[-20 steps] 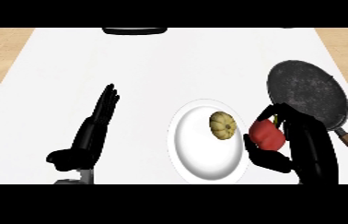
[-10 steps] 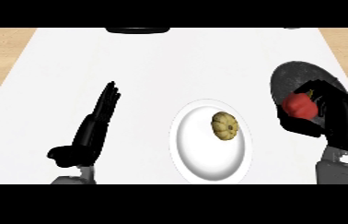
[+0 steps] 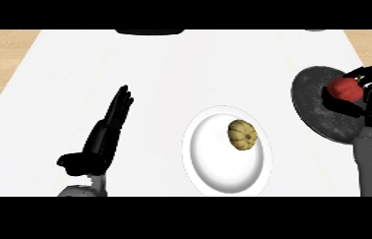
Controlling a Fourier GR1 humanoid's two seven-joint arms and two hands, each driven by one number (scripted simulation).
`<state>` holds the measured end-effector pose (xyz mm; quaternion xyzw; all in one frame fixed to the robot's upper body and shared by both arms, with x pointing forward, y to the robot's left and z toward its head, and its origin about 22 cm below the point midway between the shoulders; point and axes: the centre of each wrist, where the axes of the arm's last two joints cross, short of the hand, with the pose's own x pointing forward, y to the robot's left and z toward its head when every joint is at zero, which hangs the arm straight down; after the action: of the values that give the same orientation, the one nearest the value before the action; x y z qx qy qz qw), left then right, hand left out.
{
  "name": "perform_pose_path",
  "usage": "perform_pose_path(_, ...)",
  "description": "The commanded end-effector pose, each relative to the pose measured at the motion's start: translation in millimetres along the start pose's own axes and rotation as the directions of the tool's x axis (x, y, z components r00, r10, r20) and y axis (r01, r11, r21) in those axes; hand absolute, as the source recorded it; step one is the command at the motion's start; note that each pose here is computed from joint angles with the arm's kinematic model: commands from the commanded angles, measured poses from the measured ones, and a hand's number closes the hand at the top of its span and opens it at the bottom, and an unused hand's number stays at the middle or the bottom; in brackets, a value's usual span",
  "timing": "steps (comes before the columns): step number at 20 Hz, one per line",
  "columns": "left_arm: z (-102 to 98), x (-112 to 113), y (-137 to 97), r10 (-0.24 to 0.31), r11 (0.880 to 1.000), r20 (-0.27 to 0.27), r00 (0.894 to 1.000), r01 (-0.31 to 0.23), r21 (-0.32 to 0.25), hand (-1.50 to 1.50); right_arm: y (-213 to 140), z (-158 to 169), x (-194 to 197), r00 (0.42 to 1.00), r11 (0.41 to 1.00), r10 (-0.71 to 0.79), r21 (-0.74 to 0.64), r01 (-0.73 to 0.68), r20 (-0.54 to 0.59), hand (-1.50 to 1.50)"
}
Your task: Pick the bell pepper from the plate and place it in the pan
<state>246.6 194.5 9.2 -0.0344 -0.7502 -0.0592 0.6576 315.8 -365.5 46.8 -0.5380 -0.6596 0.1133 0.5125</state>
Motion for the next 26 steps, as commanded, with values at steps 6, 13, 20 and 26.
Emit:
perform_pose_path(6, 5, -1, 3, 0.000, 0.999, 0.004, 1.000, 0.000, -0.032, 0.00, -8, -57, -55, 0.999, 0.999, -0.007, -0.054, 0.004, -0.050, 1.50)
perform_pose_path(13, -8, 7, -14, 0.006, 0.999, 0.025, 1.000, -0.004, -0.048, 0.00, 23, -33, -66, 0.975, 0.879, 0.136, 0.476, -0.038, -0.173, -1.50)
perform_pose_path(20, -7, -3, -11, -0.002, 0.999, 0.013, 1.000, 0.002, -0.035, 0.00, 12, -58, -59, 0.976, 0.897, -0.126, 0.399, 0.190, -0.180, -1.50)
perform_pose_path(26, 16, -1, -5, 0.002, 1.000, 0.006, 1.000, -0.002, -0.030, 0.00, 8, -68, -53, 0.922, 0.905, -0.347, 0.197, 0.377, -0.170, -1.50)
